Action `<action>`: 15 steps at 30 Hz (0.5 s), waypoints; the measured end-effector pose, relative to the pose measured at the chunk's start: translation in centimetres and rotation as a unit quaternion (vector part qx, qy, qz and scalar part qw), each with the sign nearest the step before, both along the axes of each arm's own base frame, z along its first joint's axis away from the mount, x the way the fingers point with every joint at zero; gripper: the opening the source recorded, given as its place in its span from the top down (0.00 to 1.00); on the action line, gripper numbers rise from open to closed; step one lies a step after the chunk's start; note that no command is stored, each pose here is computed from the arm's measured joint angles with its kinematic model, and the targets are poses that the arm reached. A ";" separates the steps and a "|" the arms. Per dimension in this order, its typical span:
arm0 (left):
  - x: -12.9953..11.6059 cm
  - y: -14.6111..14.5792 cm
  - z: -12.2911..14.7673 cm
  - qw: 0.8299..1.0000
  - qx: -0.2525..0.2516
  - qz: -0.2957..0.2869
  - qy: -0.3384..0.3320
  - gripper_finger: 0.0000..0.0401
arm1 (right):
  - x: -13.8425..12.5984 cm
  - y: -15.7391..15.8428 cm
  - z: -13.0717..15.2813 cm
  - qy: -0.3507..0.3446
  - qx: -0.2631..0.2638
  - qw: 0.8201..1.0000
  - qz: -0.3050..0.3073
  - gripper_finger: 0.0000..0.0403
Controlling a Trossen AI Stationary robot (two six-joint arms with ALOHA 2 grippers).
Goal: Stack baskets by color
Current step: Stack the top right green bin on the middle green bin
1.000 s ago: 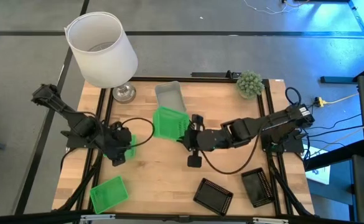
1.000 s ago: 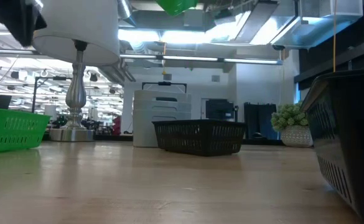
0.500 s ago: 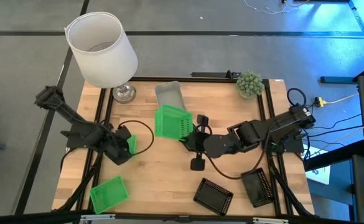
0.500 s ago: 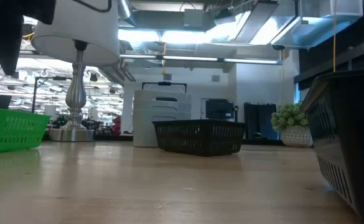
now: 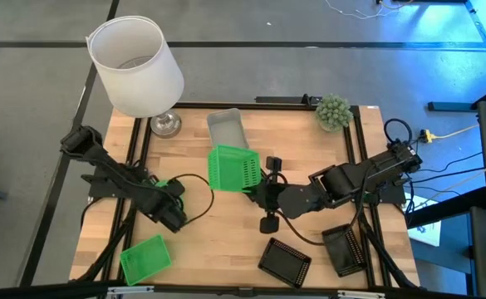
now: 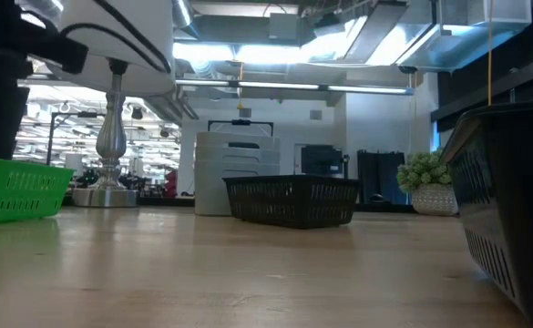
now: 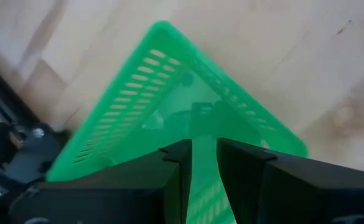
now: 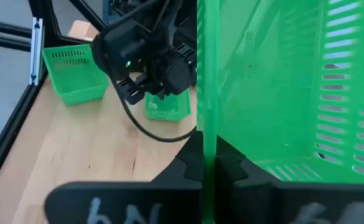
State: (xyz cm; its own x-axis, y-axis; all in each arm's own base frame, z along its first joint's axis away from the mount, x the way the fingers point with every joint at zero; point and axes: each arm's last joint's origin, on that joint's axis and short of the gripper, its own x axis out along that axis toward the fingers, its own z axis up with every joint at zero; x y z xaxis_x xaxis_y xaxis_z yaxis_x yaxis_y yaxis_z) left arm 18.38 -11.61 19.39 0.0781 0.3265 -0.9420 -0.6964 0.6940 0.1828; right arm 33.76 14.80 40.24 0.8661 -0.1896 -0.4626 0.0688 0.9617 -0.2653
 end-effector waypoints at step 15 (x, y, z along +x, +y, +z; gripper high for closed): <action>3.3 -1.2 -1.7 0.995 -0.042 -0.057 -0.074 0.83 | 0.0 0.0 0.0 -0.002 0.001 1.000 0.000 1.00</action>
